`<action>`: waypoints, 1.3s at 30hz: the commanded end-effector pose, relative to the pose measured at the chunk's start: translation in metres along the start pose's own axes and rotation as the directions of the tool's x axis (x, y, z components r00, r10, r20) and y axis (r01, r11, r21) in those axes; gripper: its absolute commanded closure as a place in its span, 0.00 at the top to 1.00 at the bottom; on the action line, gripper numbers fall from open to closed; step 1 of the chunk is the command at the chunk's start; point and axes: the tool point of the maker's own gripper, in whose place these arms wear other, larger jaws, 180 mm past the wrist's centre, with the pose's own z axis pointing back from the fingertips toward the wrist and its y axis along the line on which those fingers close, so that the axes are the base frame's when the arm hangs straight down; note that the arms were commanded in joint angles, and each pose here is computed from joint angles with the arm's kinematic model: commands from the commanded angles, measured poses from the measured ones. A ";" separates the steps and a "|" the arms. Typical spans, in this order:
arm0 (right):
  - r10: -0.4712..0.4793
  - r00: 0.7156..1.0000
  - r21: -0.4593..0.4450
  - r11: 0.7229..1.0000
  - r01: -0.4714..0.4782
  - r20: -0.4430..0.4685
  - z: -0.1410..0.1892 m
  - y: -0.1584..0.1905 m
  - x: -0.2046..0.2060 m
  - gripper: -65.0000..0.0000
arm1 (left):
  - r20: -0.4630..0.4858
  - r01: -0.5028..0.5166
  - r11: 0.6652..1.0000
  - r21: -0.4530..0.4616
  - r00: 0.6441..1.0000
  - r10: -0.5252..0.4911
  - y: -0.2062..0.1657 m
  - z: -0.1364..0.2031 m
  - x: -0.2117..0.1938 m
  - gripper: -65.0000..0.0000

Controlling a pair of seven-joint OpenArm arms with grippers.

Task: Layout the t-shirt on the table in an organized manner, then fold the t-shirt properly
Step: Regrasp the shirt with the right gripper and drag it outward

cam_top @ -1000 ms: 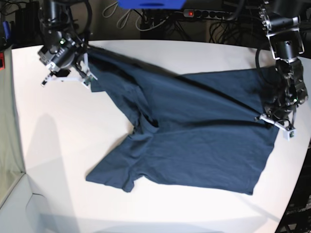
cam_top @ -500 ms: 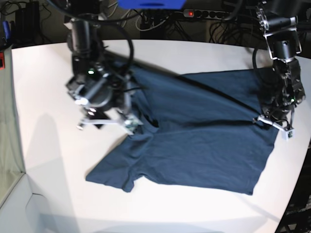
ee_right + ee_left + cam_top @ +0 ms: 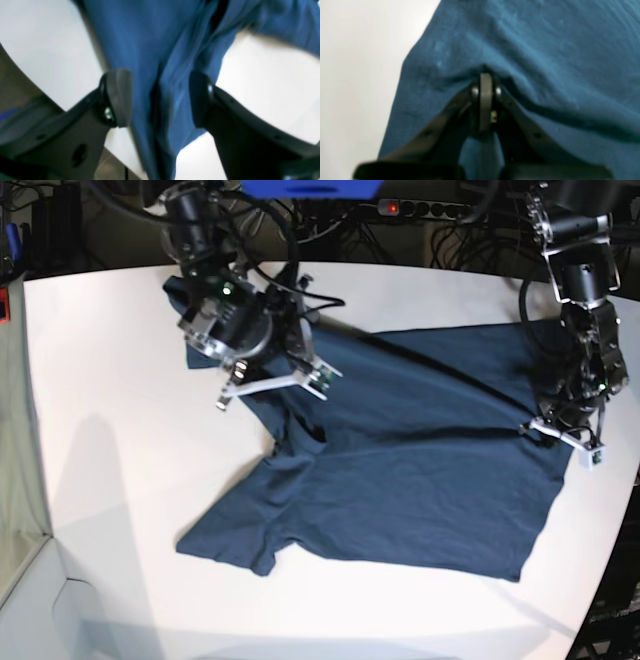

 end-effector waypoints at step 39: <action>-0.065 0.998 -0.126 0.990 0.065 0.001 -0.005 -0.074 -0.019 0.00 | -0.017 0.016 1.000 0.013 1.000 -0.015 0.007 0.003 -0.001 0.01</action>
